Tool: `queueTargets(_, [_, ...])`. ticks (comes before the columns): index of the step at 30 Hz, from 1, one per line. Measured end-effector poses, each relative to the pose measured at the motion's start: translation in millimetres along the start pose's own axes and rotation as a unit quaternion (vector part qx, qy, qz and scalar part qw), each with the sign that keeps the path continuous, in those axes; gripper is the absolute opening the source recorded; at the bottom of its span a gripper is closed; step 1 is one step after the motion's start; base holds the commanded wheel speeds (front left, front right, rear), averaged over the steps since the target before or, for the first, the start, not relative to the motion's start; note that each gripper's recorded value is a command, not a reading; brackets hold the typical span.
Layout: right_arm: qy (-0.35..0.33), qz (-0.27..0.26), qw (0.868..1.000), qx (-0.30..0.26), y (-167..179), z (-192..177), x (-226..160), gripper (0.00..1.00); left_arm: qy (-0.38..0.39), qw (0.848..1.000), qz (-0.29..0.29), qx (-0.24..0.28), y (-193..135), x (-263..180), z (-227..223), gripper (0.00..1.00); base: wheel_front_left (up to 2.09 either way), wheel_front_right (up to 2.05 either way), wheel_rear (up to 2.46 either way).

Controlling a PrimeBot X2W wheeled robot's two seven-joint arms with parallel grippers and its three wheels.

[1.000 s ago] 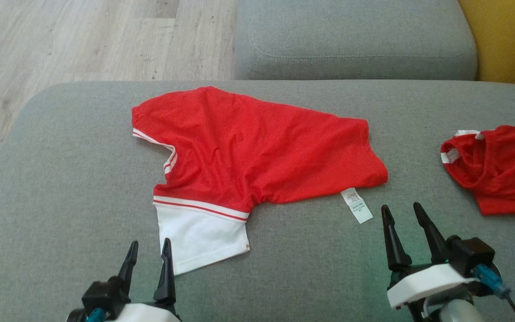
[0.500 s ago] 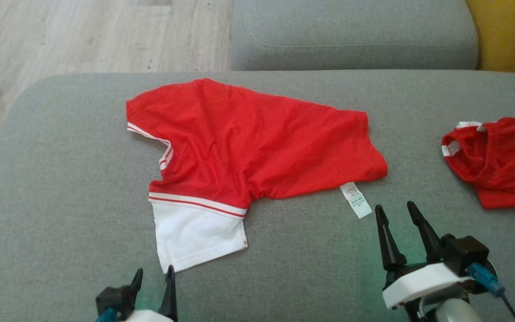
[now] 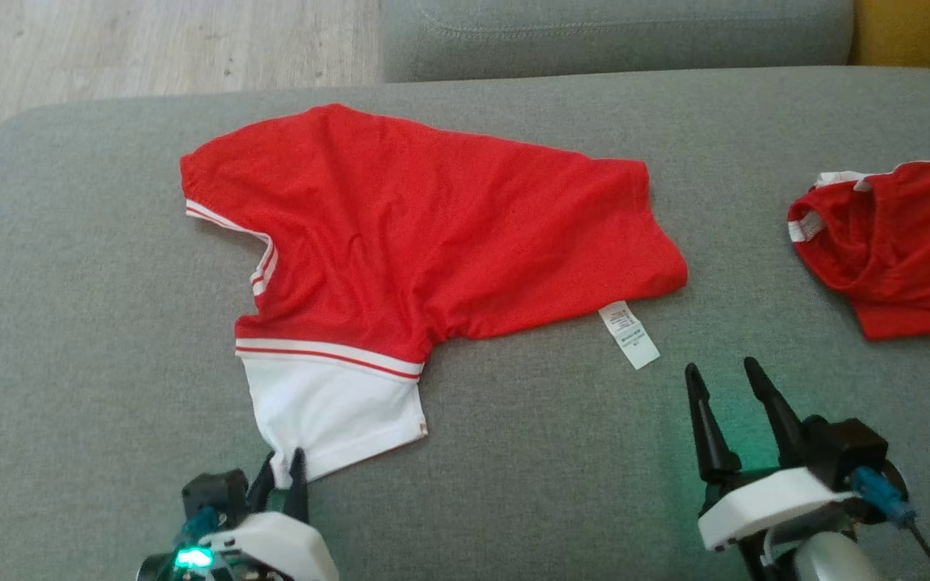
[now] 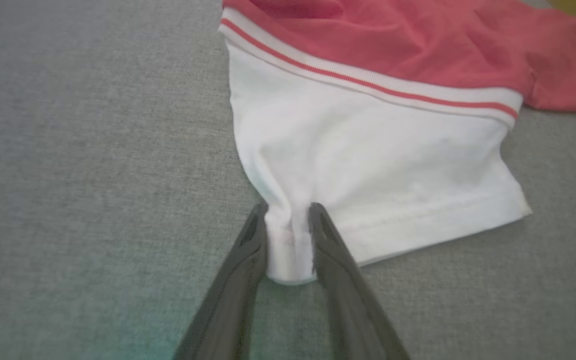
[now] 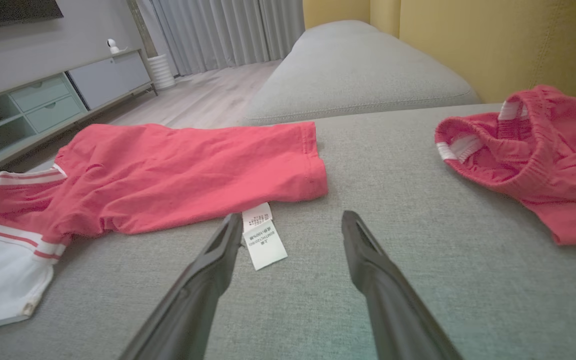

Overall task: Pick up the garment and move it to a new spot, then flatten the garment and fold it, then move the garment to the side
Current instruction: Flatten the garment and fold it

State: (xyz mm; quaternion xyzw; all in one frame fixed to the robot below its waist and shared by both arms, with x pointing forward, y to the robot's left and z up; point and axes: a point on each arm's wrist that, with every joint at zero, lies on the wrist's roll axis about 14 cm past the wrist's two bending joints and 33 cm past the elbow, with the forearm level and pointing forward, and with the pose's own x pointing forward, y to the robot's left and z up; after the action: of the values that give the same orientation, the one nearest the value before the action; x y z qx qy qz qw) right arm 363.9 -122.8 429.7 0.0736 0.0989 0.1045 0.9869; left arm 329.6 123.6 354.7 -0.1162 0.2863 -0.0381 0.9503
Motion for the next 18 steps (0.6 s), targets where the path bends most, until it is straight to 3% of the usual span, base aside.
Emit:
queueTargets(3, [0.007, -0.012, 1.0, -0.006, -9.5, -0.6, 6.3, 1.0, 0.0, 1.0, -0.004, -0.001, -2.9, 3.9, 2.5, 0.05, 0.0, 0.0, 0.0])
queueTargets(4, [0.007, -0.012, 1.0, -0.006, -9.5, -0.6, 6.3, 1.0, 0.0, 1.0, -0.004, -0.001, -2.9, 3.9, 2.5, 0.0, 0.0, 0.0, 0.0])
queueTargets(12, [0.029, -0.037, 0.999, -0.013, -31.9, 9.5, 50.8, 1.0, -0.035, 0.999, 0.007, -0.015, 3.0, 2.4, 13.4, 0.0, 0.0, 0.0, 0.0])
queueTargets(18, [0.084, -0.031, 0.996, -0.015, -28.4, -9.9, 81.7, 1.0, -0.081, 0.996, 0.021, -0.021, 11.7, 1.5, 36.5, 0.0, 0.0, 0.0, 0.0])
